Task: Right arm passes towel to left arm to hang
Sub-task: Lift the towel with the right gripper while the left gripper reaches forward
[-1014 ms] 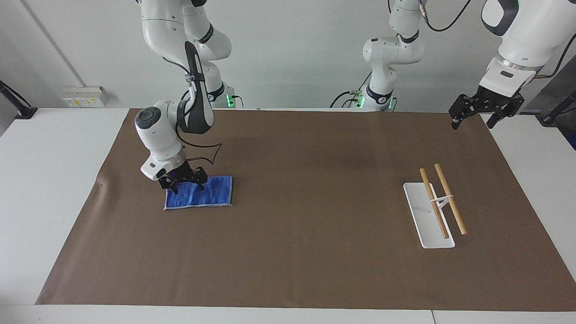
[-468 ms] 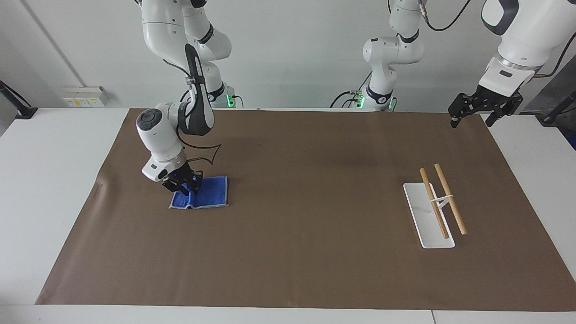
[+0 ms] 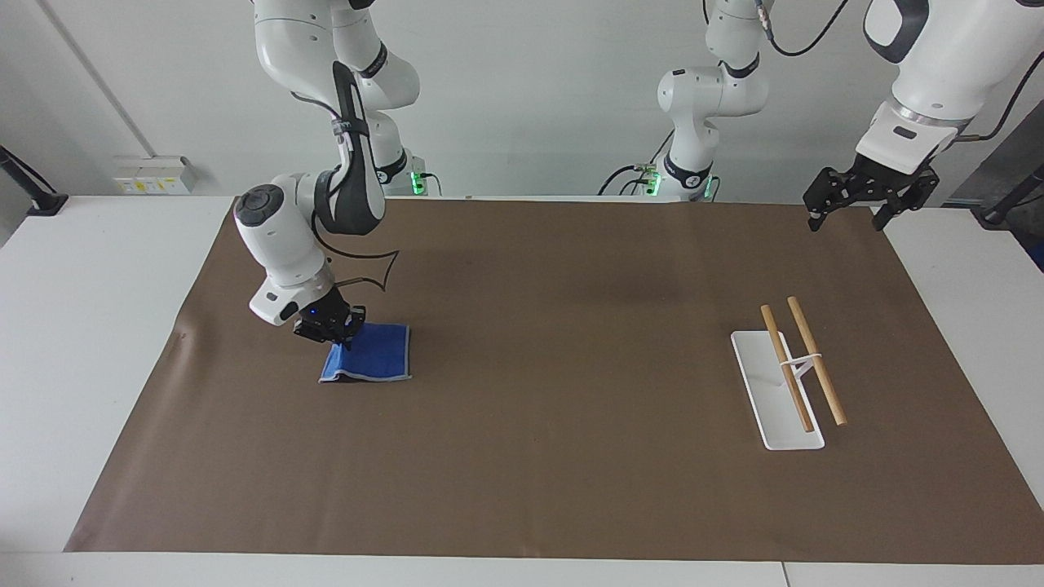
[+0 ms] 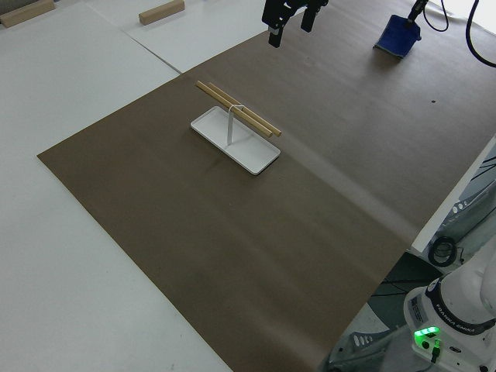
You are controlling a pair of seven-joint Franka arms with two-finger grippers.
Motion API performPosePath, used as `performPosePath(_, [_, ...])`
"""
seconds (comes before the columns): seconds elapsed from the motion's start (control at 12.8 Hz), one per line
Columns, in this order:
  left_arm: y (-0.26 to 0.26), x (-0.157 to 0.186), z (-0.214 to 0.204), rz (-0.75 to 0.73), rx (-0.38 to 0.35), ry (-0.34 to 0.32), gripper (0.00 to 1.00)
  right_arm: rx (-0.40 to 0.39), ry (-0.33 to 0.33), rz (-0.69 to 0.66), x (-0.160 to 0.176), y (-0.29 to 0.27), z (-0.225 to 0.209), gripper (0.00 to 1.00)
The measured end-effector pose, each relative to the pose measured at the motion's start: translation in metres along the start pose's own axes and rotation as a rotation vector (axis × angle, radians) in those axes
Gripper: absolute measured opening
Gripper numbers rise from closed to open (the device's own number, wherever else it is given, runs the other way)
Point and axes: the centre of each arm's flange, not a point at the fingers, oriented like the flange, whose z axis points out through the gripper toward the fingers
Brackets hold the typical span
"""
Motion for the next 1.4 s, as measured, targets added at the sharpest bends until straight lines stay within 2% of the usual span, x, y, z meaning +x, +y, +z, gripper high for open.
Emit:
performPosePath(0.31, [0.005,0.000,0.001,0.001,-0.040,-0.002,1.00,0.146,0.048,0.028,0.028,-0.038,-0.068,0.04])
performPosePath(0.55, [0.006,0.000,0.001,0.003,-0.042,-0.003,1.00,0.344,0.120,0.090,0.045,-0.078,-0.093,0.04])
performPosePath(0.7, [0.008,0.000,0.002,0.004,-0.058,-0.003,1.00,0.484,0.143,0.139,0.052,-0.111,-0.100,0.04])
performPosePath(0.94, [0.015,-0.001,0.008,0.002,-0.127,-0.012,1.00,0.675,0.153,0.264,0.057,-0.149,-0.107,0.04])
performPosePath(1.09, [0.023,-0.006,0.025,-0.026,-0.204,-0.001,1.00,0.799,0.168,0.344,0.060,-0.180,-0.111,0.04])
performPosePath(1.25, [0.035,-0.014,0.043,-0.108,-0.278,0.008,1.00,0.928,0.163,0.412,0.059,-0.213,-0.112,0.04])
performPosePath(1.4, [0.064,-0.020,0.051,-0.245,-0.316,-0.004,1.00,1.021,0.160,0.474,0.057,-0.240,-0.111,0.04])
